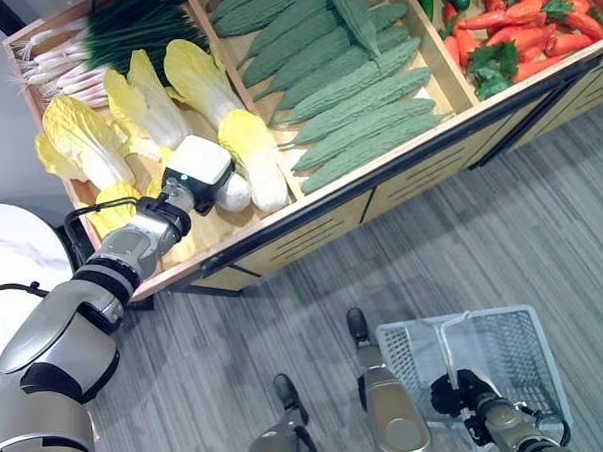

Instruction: Get the vegetables into the basket

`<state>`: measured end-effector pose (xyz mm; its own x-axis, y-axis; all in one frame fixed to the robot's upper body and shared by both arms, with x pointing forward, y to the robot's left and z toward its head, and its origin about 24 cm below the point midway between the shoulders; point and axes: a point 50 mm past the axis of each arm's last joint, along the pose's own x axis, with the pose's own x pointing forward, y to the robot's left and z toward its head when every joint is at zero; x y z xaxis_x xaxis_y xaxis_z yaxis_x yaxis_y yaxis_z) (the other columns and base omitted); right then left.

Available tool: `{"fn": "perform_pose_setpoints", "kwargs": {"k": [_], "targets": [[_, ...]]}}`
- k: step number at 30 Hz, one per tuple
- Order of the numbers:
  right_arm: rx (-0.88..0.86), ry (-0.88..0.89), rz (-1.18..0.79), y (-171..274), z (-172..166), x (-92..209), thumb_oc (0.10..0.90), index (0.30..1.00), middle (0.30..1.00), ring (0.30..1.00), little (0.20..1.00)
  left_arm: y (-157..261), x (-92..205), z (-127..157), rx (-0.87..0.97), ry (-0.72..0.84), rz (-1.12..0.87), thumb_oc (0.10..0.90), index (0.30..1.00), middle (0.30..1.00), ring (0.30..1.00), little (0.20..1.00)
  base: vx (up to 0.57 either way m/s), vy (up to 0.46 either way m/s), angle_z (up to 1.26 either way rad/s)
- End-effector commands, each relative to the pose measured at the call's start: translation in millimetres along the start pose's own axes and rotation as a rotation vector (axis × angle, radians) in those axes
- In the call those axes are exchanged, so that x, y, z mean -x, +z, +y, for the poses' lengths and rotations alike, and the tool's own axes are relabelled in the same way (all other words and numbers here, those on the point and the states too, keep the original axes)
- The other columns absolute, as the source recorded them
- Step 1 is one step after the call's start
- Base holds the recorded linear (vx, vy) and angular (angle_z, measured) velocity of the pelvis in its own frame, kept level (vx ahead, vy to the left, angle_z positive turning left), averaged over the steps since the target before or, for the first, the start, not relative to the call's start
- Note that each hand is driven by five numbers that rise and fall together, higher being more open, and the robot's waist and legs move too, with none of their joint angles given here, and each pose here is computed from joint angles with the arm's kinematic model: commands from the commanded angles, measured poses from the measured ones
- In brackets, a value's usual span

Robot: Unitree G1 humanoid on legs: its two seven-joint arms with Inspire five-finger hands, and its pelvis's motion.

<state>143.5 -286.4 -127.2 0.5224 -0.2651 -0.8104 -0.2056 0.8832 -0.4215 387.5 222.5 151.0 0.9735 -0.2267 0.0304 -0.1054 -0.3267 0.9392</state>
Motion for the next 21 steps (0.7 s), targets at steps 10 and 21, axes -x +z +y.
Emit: {"fn": "perform_pose_setpoints", "kwargs": {"k": [10,21], "targets": [[-0.018,0.057,0.055,-25.7,22.5,7.3,0.4,0.3,0.3,0.3,0.3,-25.6,31.3,17.5,0.114,0.139,0.05,0.4,0.3,0.3,0.3,0.3,0.0,0.02,0.08],[-0.017,0.096,0.179,-56.9,32.4,16.4,0.4,0.3,0.3,0.3,0.3,-35.1,66.3,30.0,0.191,0.252,0.051,0.4,0.3,0.3,0.3,0.3,0.03,0.044,0.15]]}}
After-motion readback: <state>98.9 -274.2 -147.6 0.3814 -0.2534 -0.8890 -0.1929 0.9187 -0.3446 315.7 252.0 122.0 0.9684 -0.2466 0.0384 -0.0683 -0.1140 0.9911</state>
